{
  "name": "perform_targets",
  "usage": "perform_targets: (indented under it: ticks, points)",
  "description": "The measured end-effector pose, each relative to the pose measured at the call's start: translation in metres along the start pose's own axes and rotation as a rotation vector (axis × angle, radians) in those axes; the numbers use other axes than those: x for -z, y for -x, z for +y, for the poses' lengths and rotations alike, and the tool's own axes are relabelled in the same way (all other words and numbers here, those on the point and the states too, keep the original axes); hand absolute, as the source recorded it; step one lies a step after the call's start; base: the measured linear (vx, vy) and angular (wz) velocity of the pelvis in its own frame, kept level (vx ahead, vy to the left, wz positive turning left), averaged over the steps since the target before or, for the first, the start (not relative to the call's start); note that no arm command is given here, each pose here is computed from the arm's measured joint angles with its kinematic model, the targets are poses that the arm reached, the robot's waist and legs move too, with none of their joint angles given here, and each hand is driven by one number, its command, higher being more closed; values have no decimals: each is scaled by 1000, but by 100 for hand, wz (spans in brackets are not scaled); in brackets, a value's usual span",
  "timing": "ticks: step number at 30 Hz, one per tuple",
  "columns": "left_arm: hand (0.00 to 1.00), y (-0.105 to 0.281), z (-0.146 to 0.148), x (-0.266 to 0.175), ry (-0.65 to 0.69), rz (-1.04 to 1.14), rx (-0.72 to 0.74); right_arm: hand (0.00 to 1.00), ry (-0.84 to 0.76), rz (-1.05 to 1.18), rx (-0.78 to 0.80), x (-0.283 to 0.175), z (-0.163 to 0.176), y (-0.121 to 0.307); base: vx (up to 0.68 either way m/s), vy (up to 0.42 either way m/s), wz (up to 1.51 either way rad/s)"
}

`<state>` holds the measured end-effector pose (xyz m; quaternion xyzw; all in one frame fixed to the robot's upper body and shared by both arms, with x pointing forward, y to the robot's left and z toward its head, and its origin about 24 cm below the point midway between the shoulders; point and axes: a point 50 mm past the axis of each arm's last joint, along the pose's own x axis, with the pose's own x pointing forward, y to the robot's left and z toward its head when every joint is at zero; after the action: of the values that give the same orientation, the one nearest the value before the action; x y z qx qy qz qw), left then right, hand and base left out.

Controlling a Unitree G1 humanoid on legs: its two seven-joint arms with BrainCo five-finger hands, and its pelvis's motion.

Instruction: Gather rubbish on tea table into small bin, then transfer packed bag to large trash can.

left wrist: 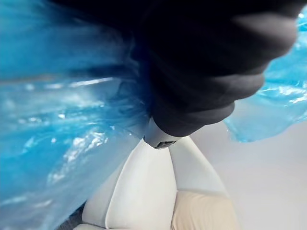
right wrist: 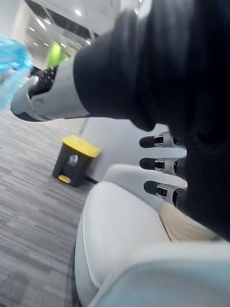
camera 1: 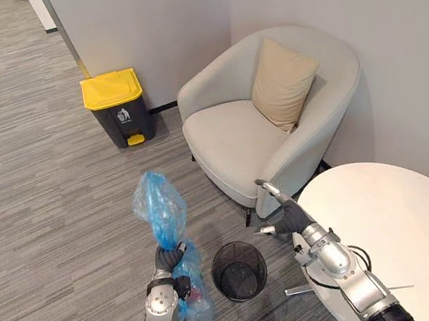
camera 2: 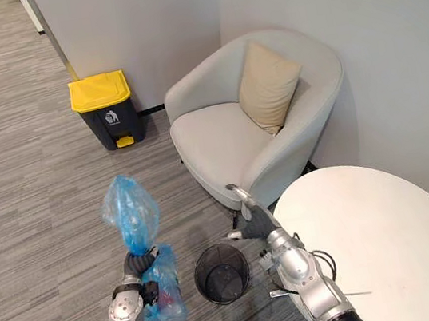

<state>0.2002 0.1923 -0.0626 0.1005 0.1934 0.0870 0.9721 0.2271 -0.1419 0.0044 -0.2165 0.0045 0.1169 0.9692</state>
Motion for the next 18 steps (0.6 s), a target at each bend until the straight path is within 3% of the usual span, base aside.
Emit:
perform_targets:
  ticks: [4, 9, 18]
  points:
    - [100, 7, 9, 12, 26, 45, -16, 0, -157, 186, 89, 39, -3, 17, 0, 0, 0]
    - [100, 13, 7, 31, 17, 125, 21, 0, -242, 287, 113, 59, 7, 24, 19, 5, 12]
    - [100, 26, 6, 57, 10, 233, 53, 0, -261, 442, 108, 86, 18, 39, 5, 0, 1]
